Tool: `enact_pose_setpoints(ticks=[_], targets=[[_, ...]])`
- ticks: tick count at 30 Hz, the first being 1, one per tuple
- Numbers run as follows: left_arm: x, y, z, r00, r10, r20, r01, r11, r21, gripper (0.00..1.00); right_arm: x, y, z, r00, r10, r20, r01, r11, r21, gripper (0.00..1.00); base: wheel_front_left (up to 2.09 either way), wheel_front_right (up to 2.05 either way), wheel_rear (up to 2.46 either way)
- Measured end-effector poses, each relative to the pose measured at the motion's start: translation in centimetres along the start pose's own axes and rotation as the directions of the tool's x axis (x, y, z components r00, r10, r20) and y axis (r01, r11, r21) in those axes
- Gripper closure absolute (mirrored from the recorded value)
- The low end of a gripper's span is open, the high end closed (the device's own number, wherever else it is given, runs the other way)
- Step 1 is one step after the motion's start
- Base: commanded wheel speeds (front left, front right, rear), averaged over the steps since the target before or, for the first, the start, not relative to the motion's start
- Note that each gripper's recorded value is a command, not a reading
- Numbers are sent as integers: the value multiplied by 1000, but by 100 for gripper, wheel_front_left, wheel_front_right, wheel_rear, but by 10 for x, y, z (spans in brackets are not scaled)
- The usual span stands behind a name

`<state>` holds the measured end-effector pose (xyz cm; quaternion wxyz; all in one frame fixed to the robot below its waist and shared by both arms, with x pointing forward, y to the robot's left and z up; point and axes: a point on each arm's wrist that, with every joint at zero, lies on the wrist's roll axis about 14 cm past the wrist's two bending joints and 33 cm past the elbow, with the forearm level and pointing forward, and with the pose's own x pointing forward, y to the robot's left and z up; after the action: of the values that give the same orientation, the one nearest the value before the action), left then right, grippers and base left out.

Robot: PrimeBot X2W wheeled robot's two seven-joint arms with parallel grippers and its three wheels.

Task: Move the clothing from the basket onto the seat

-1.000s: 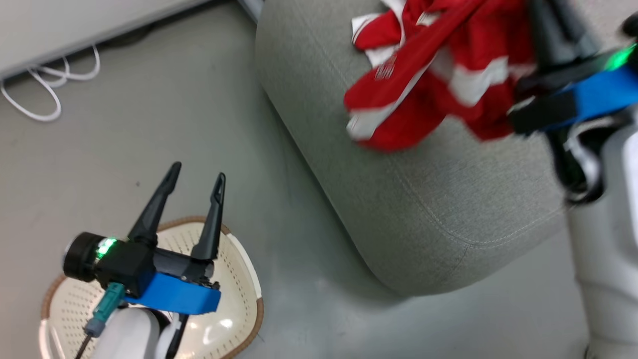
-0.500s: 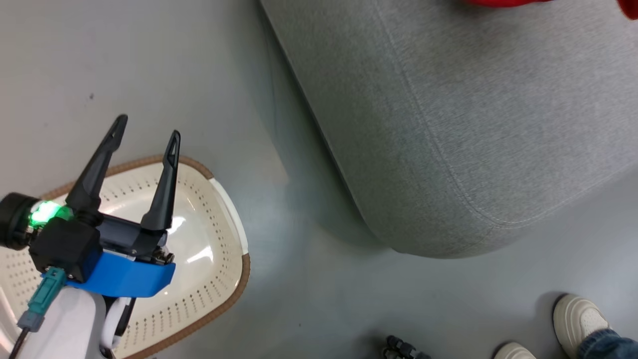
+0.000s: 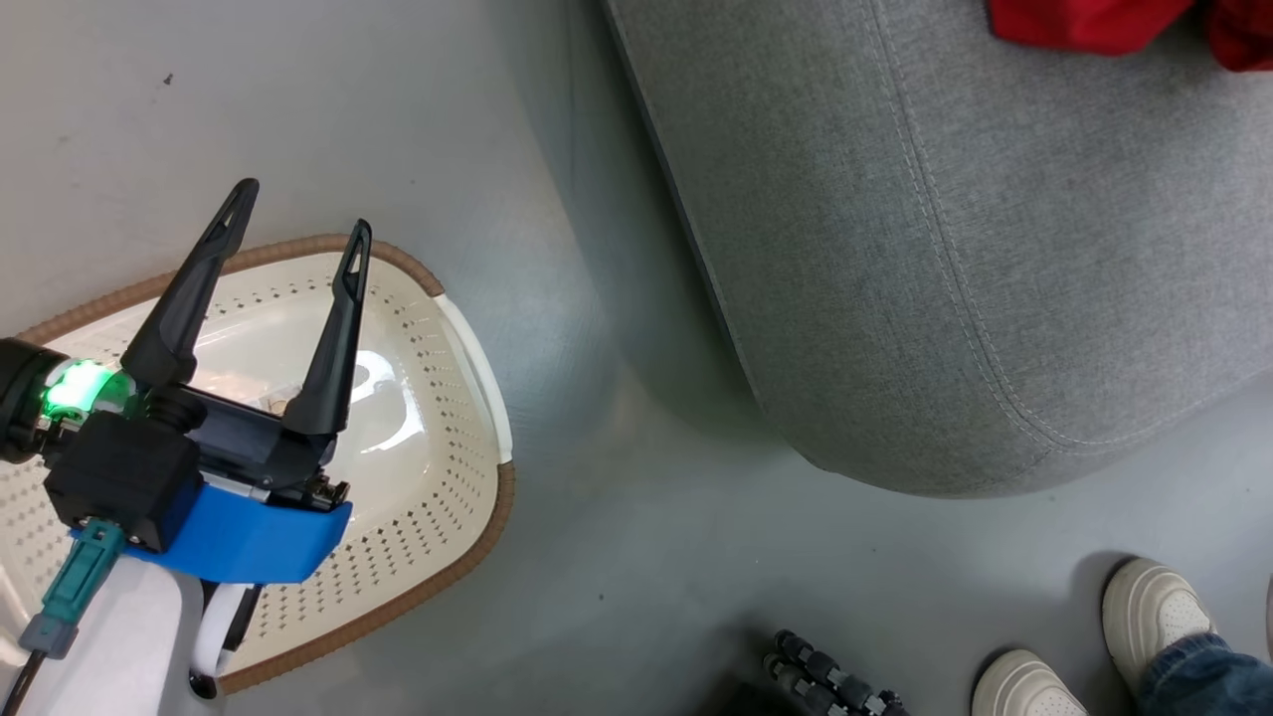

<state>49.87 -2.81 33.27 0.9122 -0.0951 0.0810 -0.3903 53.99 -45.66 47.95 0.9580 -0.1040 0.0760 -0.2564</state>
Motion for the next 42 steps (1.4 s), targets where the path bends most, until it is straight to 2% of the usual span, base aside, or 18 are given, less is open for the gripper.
enact_pose_setpoints(ticks=[8,9,11,27,38,42], targets=[[-2,2,9,1000,16,22,-16,1000,6,0,-2,11,-17,998,21,-53,-21,1000,-8,100,0,0,0],[-2,1,10,1000,16,22,-16,1000,5,0,-1,13,-18,998,23,-56,-24,1000,-5,92,0,0,0],[-2,0,11,1000,15,27,-15,1000,4,0,-1,16,-18,998,28,-57,-28,1000,4,0,0,0,0],[-5,-8,28,998,22,52,-23,1000,12,0,-15,13,-14,998,24,-62,-21,998,64,0,0,0,0],[-15,-25,57,996,45,82,-46,999,7,0,-49,2,-14,998,19,-63,-10,991,134,0,0,0,0],[-23,-29,75,992,74,106,-74,997,1,0,-64,3,-4,999,27,-22,-23,985,170,0,0,0,0]])
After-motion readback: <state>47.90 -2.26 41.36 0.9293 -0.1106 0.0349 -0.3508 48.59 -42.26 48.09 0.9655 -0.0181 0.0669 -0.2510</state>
